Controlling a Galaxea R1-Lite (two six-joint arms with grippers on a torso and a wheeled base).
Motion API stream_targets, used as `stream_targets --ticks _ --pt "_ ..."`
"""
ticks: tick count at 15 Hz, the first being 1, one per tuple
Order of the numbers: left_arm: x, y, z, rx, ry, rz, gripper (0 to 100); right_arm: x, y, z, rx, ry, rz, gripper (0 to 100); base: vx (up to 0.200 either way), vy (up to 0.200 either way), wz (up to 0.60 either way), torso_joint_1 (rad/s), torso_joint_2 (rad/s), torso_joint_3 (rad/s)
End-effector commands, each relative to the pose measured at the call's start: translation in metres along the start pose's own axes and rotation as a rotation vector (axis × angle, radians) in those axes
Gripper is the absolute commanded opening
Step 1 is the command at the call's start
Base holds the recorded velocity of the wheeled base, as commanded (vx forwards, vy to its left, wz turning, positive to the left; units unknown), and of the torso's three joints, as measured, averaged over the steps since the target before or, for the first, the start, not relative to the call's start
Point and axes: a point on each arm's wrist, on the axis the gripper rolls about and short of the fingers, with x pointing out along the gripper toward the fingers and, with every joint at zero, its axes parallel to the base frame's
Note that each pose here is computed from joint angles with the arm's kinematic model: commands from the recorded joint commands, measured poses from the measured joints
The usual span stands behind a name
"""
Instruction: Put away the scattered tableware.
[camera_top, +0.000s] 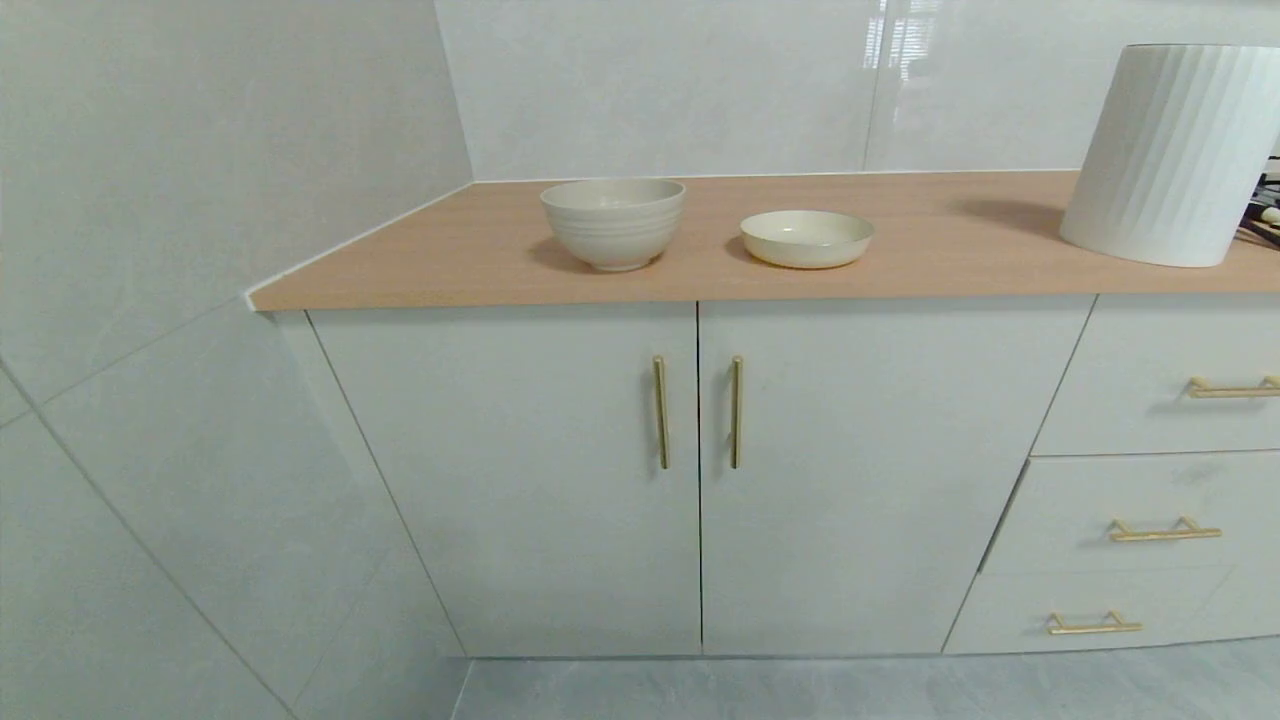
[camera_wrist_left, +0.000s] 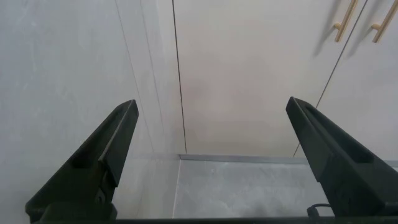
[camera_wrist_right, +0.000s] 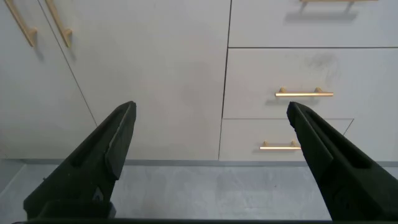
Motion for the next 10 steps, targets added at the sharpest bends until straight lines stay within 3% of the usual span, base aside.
stream_targets --ticks 1,2,3,4,5,8,10 --pt "0.000 0.000 0.000 -0.001 0.000 0.001 100 0.000 0.000 0.000 -0.001 -0.001 -0.001 100 0.000 0.000 0.00 0.000 0.00 0.000" --pt "0.000 0.000 0.000 -0.001 0.000 0.001 100 -0.002 0.000 0.008 0.005 -0.037 0.005 100 0.000 0.000 0.00 0.000 0.00 0.000" --pt "0.000 0.000 0.000 -0.001 0.000 0.001 100 -0.013 0.000 0.045 0.013 -0.177 0.027 100 0.000 0.000 0.00 0.000 0.00 0.000" --pt "0.000 0.000 0.000 0.001 0.000 0.001 100 -0.013 0.000 0.070 0.012 -0.179 0.079 100 0.000 0.000 0.00 0.000 0.00 0.000" --pt "0.000 0.000 0.000 0.001 0.000 0.001 100 -0.002 0.000 0.083 0.013 -0.110 0.136 100 0.000 0.000 0.00 0.000 0.00 0.000" --pt "0.000 0.000 0.000 -0.001 0.000 0.001 100 0.072 0.011 0.100 0.029 0.250 0.360 100 0.000 0.000 0.00 0.000 0.00 0.000" --pt "0.000 0.000 0.000 -0.001 0.000 0.001 100 0.130 0.031 0.117 0.015 0.356 0.472 100 0.000 0.000 0.00 0.000 0.00 0.000"
